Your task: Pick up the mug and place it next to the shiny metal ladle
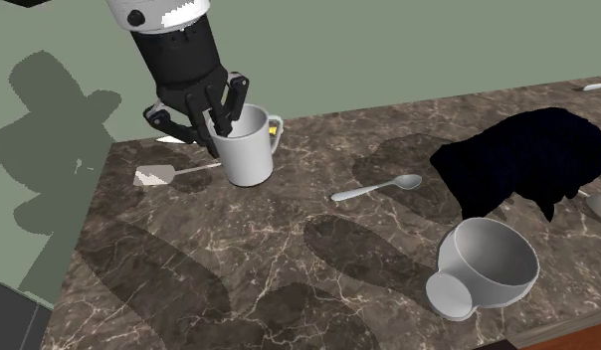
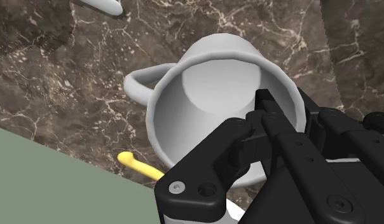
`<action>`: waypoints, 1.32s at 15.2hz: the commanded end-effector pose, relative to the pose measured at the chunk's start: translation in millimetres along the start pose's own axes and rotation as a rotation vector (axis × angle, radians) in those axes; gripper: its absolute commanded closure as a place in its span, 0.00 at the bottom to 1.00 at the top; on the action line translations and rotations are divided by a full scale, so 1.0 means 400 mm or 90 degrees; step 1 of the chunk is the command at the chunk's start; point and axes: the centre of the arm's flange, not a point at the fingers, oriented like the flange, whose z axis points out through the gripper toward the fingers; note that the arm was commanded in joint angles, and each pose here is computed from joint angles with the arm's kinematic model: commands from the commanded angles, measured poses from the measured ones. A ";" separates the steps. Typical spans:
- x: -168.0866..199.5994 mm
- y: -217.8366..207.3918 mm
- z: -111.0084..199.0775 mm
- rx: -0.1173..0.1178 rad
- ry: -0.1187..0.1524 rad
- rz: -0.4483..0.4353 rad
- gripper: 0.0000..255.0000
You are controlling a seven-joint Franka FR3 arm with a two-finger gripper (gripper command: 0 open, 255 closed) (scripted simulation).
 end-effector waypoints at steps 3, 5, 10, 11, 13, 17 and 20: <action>-0.004 0.005 -0.053 0.000 0.000 0.000 1.00; -0.005 0.007 -0.079 0.000 0.000 0.000 1.00; -0.016 0.043 -0.126 0.000 0.000 0.000 1.00; -0.024 0.074 -0.124 0.000 0.000 0.000 1.00; -0.041 0.138 -0.118 0.000 0.000 0.000 1.00; -0.075 0.265 -0.108 0.000 0.000 0.000 1.00; -0.101 0.360 -0.100 0.000 0.000 0.000 1.00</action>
